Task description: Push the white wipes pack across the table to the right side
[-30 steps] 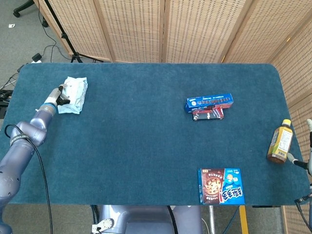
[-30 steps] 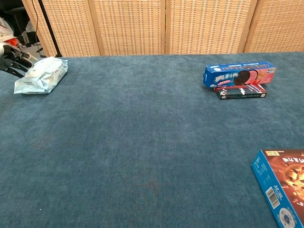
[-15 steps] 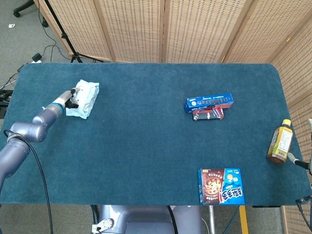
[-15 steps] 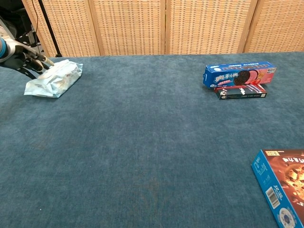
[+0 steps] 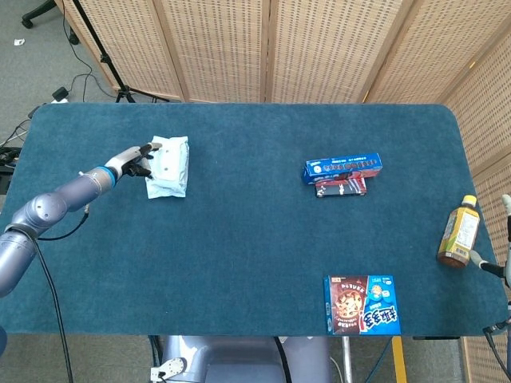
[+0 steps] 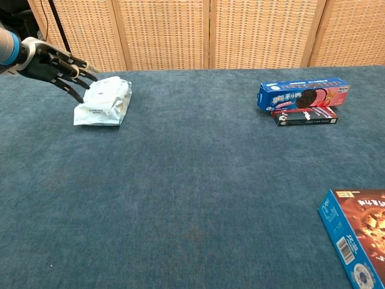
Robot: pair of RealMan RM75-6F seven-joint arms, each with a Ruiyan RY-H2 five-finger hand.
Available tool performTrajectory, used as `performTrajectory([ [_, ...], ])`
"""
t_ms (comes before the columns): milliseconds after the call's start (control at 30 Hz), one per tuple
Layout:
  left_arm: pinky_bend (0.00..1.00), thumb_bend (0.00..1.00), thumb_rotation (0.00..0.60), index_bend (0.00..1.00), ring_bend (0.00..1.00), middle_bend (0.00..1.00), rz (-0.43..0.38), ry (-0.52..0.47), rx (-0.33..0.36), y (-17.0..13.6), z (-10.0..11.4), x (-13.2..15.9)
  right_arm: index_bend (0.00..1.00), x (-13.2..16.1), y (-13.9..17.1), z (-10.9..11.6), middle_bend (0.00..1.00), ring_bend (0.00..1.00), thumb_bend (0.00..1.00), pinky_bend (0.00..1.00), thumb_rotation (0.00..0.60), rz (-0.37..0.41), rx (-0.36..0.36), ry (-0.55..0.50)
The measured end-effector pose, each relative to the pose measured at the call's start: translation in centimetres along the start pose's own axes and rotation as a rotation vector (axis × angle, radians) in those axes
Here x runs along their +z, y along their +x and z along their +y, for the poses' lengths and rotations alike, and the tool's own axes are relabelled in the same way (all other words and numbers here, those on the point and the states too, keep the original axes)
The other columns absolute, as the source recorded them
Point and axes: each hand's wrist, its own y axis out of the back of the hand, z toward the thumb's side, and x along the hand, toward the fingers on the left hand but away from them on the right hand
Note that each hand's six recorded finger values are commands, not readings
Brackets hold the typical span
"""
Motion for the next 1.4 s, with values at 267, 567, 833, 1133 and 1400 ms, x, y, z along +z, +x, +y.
performTrajectory([
  [267, 0.34, 1.0, 0.6, 0.01, 0.08, 0.07, -0.054, -0.017, -0.047, 0.8, -2.2, 1.2, 0.0, -0.1, 0.0, 0.1, 0.0, 0.0, 0.0, 0.0, 0.6, -0.003, 0.0, -0.006],
  [567, 0.34, 1.0, 0.6, 0.01, 0.08, 0.07, -0.061, -0.048, -0.07, 1.5, -3.3, 2.2, 0.0, 0.0, -0.1, 0.1, 0.0, 0.0, 0.0, 0.0, 0.6, 0.003, 0.001, -0.007],
  [833, 0.34, 1.0, 0.6, 0.01, 0.08, 0.07, -0.108, -0.031, -0.153, 2.4, -7.3, 4.7, 0.0, 0.0, -0.1, 0.2, 0.0, 0.0, 0.0, 0.0, 0.6, -0.001, -0.004, -0.009],
  [1133, 0.34, 1.0, 0.6, 0.02, 0.08, 0.07, -0.141, 0.034, -0.256, 2.6, -11.9, 7.0, 0.0, -0.2, -0.2, 0.2, 0.0, 0.0, 0.0, 0.0, 0.6, -0.004, -0.003, -0.012],
  [1400, 0.35, 1.0, 0.6, 0.02, 0.08, 0.07, -0.187, 0.048, -0.359, 1.9, -16.3, 9.4, 0.0, -0.3, -0.3, 0.3, 0.0, 0.0, 0.0, 0.0, 0.6, -0.005, -0.006, -0.016],
])
